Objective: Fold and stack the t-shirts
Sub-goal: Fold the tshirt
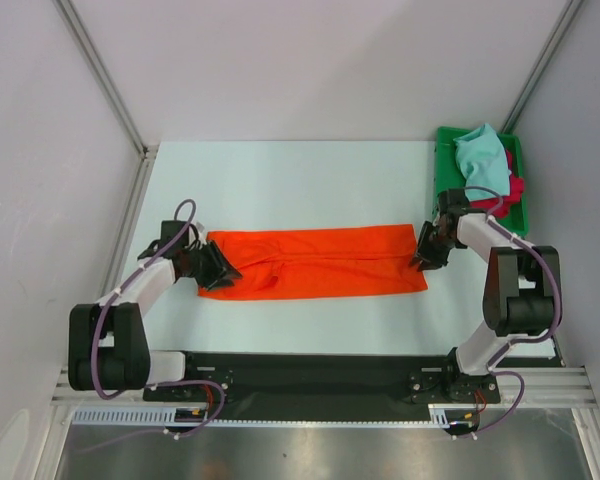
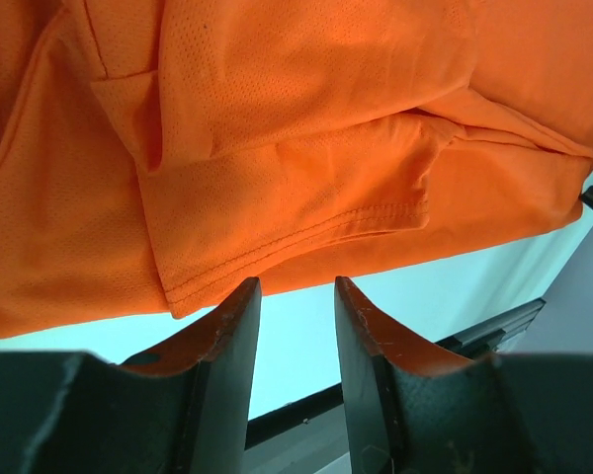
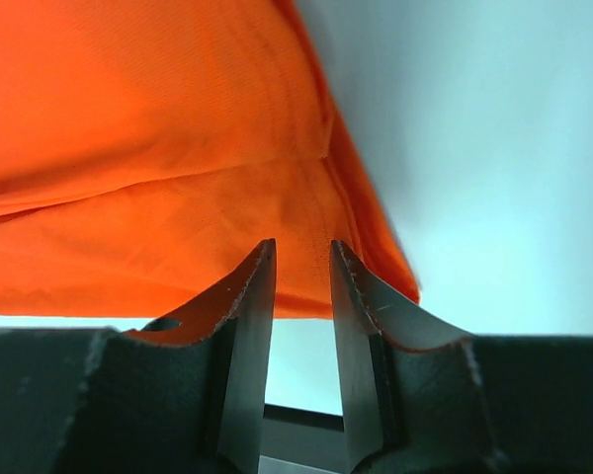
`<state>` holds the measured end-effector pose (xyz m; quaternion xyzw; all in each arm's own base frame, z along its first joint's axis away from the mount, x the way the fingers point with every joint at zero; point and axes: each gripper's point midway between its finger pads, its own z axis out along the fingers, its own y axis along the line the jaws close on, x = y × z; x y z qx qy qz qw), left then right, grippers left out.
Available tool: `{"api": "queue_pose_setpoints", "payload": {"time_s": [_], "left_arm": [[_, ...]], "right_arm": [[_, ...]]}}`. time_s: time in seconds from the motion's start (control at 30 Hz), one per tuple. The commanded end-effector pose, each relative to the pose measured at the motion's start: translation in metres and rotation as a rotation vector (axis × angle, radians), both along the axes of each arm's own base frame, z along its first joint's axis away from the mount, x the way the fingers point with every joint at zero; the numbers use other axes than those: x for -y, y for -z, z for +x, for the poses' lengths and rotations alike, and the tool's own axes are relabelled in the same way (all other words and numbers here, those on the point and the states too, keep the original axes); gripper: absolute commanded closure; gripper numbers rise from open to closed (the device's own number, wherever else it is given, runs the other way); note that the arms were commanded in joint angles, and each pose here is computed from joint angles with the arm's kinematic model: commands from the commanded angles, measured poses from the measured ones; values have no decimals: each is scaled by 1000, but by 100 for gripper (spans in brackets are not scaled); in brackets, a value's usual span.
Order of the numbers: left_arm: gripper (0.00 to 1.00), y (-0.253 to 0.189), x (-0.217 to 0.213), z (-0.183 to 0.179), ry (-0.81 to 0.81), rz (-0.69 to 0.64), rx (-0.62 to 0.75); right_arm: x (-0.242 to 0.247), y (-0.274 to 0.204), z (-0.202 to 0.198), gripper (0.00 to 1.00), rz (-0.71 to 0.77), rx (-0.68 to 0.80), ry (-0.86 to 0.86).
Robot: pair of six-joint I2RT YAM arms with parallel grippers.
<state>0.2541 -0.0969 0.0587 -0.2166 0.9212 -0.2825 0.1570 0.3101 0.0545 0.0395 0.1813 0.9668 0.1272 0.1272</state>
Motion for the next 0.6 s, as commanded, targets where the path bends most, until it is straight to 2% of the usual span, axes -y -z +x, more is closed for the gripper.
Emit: {"api": "queue_pose_setpoints", "payload": {"time_s": [0.0,0.57], "left_arm": [[59,-2,8,7,49,-34,48],[60,21,2,2,51,-18,-27]], "right_arm": [[11,-2,21,66,-61,60,-8],[7,6,46,66,-117,67,-52]]}}
